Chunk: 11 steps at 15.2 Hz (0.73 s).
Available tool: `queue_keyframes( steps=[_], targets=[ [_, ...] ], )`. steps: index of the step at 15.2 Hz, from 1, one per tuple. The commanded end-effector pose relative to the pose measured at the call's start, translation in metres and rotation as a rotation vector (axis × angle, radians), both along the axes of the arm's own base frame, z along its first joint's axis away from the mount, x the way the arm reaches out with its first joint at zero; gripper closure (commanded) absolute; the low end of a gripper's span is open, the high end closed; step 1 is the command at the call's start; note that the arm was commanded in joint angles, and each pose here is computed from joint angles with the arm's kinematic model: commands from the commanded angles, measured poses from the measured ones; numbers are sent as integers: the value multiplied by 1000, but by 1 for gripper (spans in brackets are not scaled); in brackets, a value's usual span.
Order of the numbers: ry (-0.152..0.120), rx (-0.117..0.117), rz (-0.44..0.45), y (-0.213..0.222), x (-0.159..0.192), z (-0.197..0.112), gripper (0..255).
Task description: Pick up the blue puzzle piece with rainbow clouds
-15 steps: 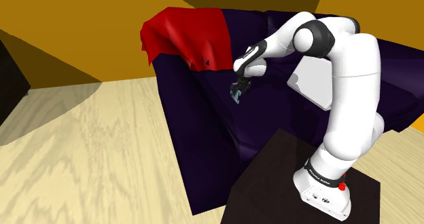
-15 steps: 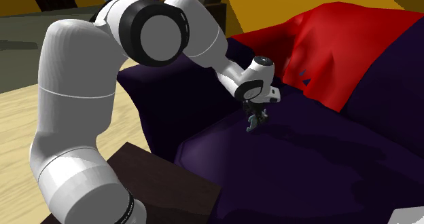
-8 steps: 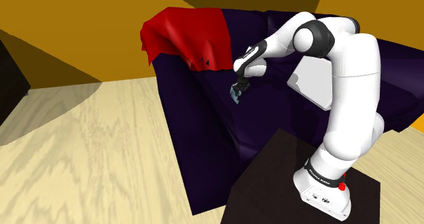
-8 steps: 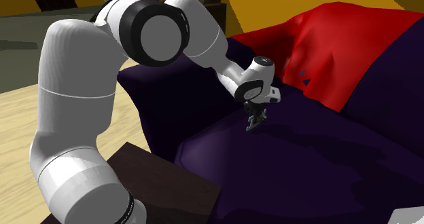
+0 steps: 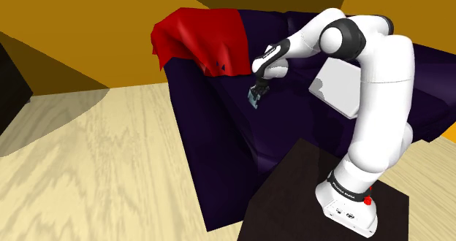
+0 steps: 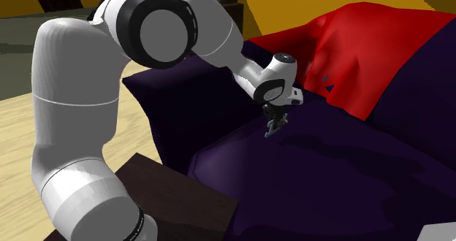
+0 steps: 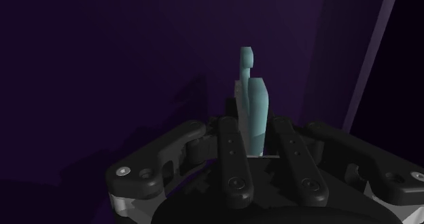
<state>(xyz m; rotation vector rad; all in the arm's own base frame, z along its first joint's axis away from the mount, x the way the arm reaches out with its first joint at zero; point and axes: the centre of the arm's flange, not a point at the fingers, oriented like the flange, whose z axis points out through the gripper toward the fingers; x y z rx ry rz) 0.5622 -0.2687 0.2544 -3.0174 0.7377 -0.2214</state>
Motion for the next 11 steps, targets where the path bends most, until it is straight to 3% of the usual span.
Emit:
queue_keyframes(
  steps=[1, 11],
  targets=[
    [0, 0, 0, 0, -1, 11, 255],
    [0, 0, 0, 0, -1, 54, 255]
  ],
)
